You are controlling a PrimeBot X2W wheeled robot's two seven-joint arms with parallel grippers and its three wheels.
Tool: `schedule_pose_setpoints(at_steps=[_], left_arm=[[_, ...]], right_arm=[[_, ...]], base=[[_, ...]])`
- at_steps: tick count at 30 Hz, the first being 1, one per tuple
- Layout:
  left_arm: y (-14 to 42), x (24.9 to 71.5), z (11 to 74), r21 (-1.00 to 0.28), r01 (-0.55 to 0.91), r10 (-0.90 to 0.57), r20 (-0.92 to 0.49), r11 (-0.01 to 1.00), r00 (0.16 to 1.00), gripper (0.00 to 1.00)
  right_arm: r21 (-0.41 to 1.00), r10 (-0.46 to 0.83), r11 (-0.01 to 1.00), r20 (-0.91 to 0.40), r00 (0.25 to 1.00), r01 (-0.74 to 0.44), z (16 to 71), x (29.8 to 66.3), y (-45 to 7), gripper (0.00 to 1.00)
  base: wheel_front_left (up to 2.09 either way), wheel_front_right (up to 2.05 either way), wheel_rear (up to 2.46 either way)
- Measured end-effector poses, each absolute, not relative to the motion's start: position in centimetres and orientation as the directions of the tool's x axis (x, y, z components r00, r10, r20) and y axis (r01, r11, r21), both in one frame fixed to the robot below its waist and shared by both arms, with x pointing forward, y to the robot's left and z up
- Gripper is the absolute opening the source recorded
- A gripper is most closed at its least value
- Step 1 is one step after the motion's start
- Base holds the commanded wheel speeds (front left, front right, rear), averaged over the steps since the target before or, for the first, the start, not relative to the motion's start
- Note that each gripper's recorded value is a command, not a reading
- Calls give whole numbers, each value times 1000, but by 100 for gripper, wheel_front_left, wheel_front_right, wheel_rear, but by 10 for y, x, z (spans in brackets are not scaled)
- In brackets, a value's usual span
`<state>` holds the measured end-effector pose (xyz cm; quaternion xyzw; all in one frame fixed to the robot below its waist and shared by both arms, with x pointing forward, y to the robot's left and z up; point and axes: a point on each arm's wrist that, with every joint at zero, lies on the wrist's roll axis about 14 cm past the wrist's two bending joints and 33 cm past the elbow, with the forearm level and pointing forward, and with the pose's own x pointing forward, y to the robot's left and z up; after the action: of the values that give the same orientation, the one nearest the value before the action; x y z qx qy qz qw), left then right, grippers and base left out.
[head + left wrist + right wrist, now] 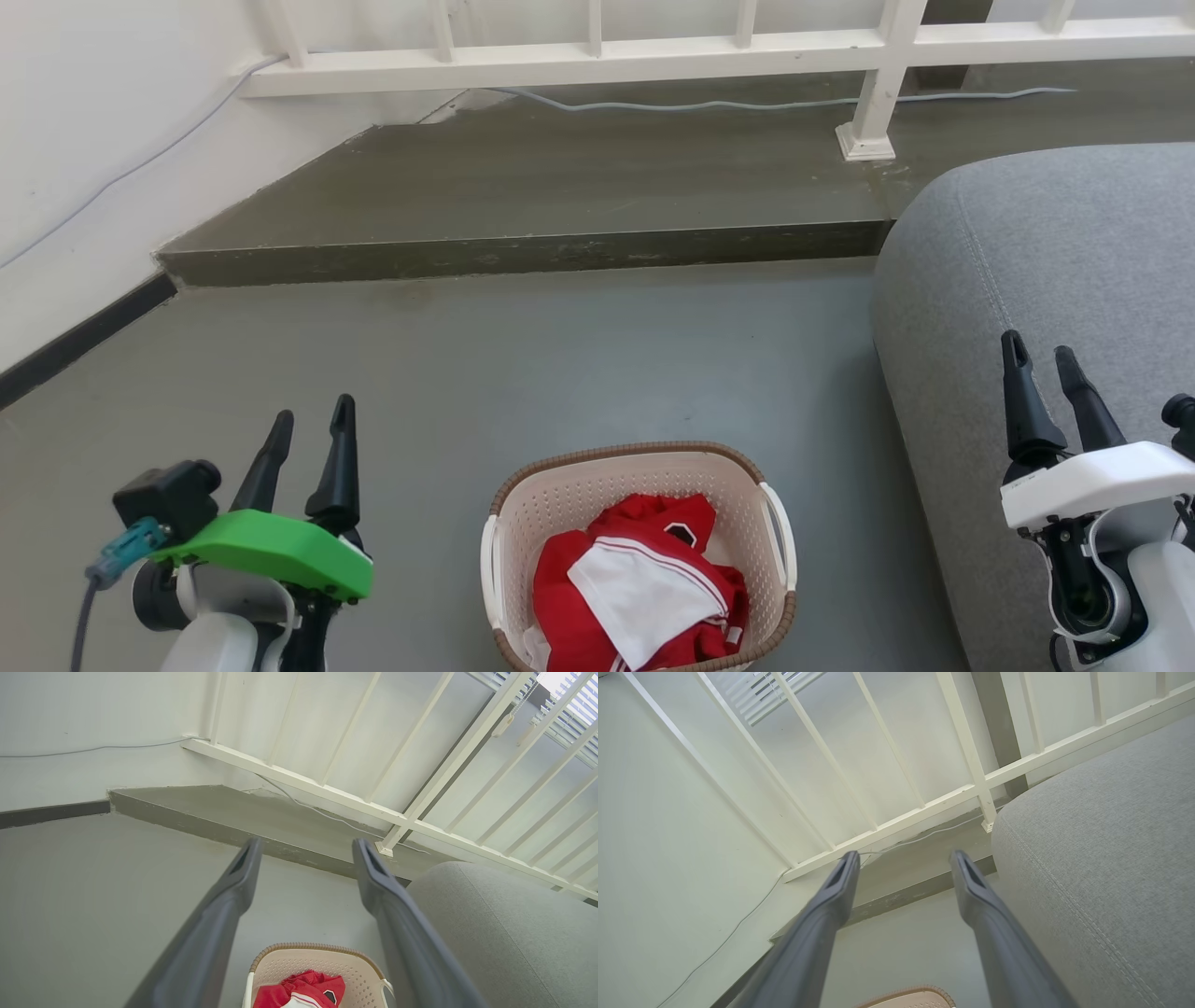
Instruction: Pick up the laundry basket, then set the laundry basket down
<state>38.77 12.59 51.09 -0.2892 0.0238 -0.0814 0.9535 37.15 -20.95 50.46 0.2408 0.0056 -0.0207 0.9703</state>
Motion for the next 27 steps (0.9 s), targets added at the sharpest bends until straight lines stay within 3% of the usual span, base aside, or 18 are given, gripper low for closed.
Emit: schedule_pose_setpoints(at_steps=[27], left_arm=[[99,384,520,-212,231,-221,71,949,973,100]], right_arm=[[116,23,993,53,998,-29,510,366,-191,100]], base=[[0,0,0]])
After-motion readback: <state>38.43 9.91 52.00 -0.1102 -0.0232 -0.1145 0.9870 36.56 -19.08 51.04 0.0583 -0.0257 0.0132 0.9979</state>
